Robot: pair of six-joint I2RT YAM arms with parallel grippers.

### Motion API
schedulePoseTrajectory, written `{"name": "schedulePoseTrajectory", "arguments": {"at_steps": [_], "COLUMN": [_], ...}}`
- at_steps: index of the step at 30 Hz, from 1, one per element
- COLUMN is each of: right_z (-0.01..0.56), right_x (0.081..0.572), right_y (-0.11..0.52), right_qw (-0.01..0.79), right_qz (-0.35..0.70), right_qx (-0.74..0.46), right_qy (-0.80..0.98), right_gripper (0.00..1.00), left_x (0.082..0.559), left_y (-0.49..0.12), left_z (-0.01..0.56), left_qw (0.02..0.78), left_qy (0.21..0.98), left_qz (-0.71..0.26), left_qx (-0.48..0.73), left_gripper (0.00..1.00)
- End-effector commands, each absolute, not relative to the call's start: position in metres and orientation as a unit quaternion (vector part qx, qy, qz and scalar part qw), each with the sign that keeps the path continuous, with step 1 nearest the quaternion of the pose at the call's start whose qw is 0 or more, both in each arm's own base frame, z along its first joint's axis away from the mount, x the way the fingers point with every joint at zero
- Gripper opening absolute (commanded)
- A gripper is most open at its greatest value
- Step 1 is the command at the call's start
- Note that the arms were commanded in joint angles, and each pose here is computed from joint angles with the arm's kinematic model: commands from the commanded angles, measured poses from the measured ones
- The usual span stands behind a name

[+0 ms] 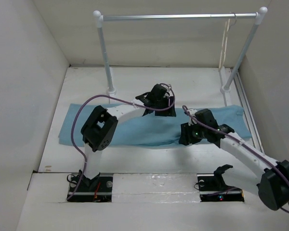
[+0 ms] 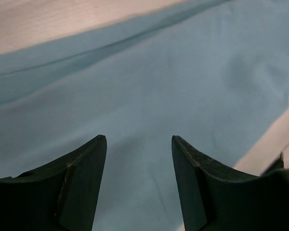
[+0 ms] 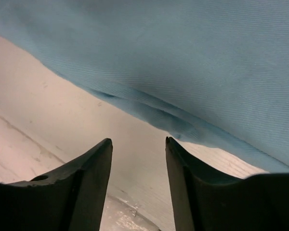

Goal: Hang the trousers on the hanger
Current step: Fold the trousers at the center of the board.

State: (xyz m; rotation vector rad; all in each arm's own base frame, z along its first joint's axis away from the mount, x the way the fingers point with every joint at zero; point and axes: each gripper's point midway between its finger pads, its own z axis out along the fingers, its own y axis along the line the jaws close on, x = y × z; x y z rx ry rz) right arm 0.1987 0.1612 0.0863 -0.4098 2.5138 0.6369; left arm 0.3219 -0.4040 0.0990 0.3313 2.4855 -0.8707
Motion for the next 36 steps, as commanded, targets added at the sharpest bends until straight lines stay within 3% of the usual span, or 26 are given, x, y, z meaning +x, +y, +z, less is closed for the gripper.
{"name": "schedulePoseTrajectory", "arguments": {"at_steps": [1, 8, 11, 12, 14, 18, 25, 30, 32, 33, 36], "right_z": [0.089, 0.067, 0.06, 0.058, 0.057, 0.059, 0.028, 0.005, 0.011, 0.014, 0.038], "right_x": [0.227, 0.241, 0.236, 0.234, 0.229, 0.207, 0.109, 0.089, 0.099, 0.104, 0.11], "right_y": [0.17, 0.15, 0.148, 0.147, 0.148, 0.153, 0.154, 0.164, 0.169, 0.171, 0.18], "right_qw": [0.295, 0.281, 0.276, 0.275, 0.278, 0.269, 0.132, 0.097, 0.109, 0.113, 0.119], "right_qz": [0.203, 0.108, 0.081, 0.073, 0.062, 0.061, 0.102, 0.128, 0.122, 0.116, 0.111], "right_qx": [-0.139, -0.087, -0.078, -0.074, -0.072, -0.088, -0.15, -0.148, -0.146, -0.149, -0.177], "right_qy": [0.923, 0.95, 0.954, 0.956, 0.956, 0.957, 0.975, 0.976, 0.976, 0.975, 0.971], "right_gripper": [0.55, 0.51, 0.31, 0.15, 0.0, 0.0, 0.0, 0.0, 0.14, 0.3, 0.47], "left_x": [0.334, 0.344, 0.351, 0.35, 0.353, 0.367, 0.388, 0.39, 0.39, 0.39, 0.389], "left_y": [-0.41, -0.396, -0.387, -0.387, -0.382, -0.368, -0.35, -0.348, -0.347, -0.347, -0.349], "left_z": [0.095, 0.056, 0.048, 0.046, 0.042, 0.033, 0.017, 0.012, 0.013, 0.016, 0.033], "left_qw": [0.222, 0.203, 0.201, 0.2, 0.199, 0.203, 0.195, 0.194, 0.195, 0.195, 0.202], "left_qy": [0.903, 0.92, 0.924, 0.925, 0.927, 0.931, 0.938, 0.94, 0.941, 0.94, 0.935], "left_qz": [-0.349, -0.32, -0.316, -0.315, -0.31, -0.299, -0.288, -0.279, -0.276, -0.278, -0.289], "left_qx": [0.12, 0.097, 0.079, 0.076, 0.07, 0.049, 0.014, 0.015, 0.015, 0.016, 0.023], "left_gripper": [0.52, 0.52, 0.51, 0.51, 0.51, 0.51, 0.51, 0.51, 0.51, 0.51, 0.51]}}
